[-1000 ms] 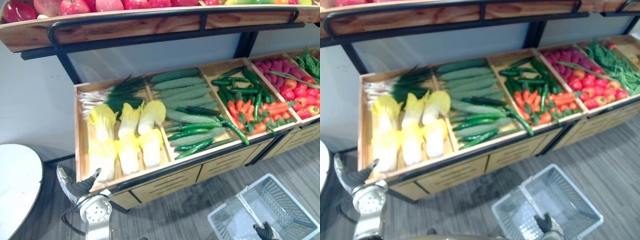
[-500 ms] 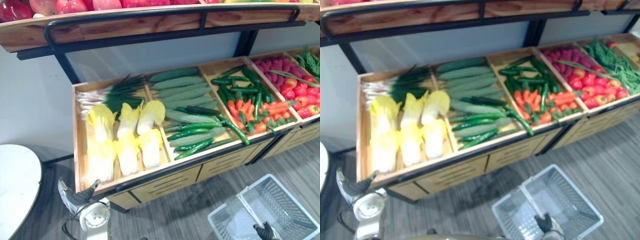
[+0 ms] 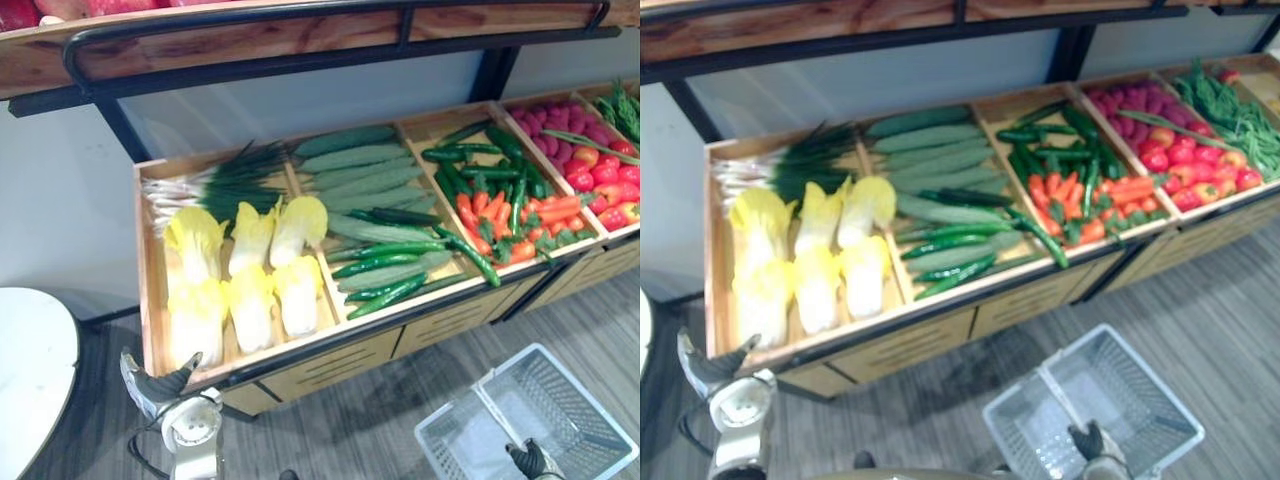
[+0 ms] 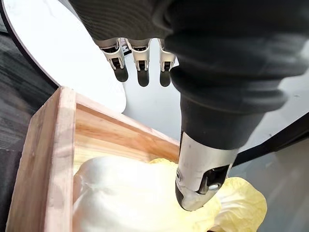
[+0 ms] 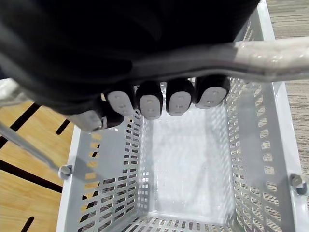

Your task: Pick vegetable in the basket

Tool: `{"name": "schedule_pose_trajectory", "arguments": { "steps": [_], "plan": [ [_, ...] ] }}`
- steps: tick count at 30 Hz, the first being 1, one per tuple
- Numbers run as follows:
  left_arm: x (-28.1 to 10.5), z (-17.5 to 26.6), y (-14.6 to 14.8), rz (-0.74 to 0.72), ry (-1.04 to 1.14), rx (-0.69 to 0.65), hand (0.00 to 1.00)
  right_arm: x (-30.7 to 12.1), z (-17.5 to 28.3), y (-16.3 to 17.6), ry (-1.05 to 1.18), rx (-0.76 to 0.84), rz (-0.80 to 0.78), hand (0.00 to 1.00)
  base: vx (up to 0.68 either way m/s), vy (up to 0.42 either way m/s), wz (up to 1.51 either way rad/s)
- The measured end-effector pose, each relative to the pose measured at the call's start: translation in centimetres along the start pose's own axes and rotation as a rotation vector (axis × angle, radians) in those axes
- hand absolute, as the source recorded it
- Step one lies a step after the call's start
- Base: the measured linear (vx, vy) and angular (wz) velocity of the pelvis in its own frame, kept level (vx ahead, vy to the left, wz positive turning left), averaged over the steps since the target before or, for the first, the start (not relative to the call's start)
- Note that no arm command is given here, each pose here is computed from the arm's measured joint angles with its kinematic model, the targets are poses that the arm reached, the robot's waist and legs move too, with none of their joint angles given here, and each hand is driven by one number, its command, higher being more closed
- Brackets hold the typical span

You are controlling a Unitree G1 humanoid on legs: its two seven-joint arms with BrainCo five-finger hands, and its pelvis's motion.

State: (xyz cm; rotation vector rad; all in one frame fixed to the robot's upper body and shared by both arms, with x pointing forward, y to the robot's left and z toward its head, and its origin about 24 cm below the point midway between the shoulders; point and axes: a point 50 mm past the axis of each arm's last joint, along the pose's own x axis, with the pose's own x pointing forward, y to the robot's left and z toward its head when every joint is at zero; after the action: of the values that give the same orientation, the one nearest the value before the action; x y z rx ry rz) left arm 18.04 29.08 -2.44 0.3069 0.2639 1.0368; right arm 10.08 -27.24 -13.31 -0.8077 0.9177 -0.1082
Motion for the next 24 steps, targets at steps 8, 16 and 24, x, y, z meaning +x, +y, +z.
{"name": "schedule_pose_trajectory", "arguments": {
  "steps": [8,16,24],
  "plan": [
    [0.7,0.5,0.5,0.010,-0.031,0.025,0.00,0.1,0.4,0.0,-0.016,-0.008,0.001,1.00,0.00,0.000,0.00],
    [0.9,1.0,0.1,0.012,-0.040,0.009,0.00,0.4,1.2,-0.3,-0.046,-0.009,-0.008,1.00,0.01,-0.004,-0.06],
    [1.3,1.5,-0.8,0.001,-0.036,-0.008,0.00,0.8,2.0,-0.8,-0.069,-0.010,-0.019,1.00,0.01,-0.002,-0.01]
  ]
}}
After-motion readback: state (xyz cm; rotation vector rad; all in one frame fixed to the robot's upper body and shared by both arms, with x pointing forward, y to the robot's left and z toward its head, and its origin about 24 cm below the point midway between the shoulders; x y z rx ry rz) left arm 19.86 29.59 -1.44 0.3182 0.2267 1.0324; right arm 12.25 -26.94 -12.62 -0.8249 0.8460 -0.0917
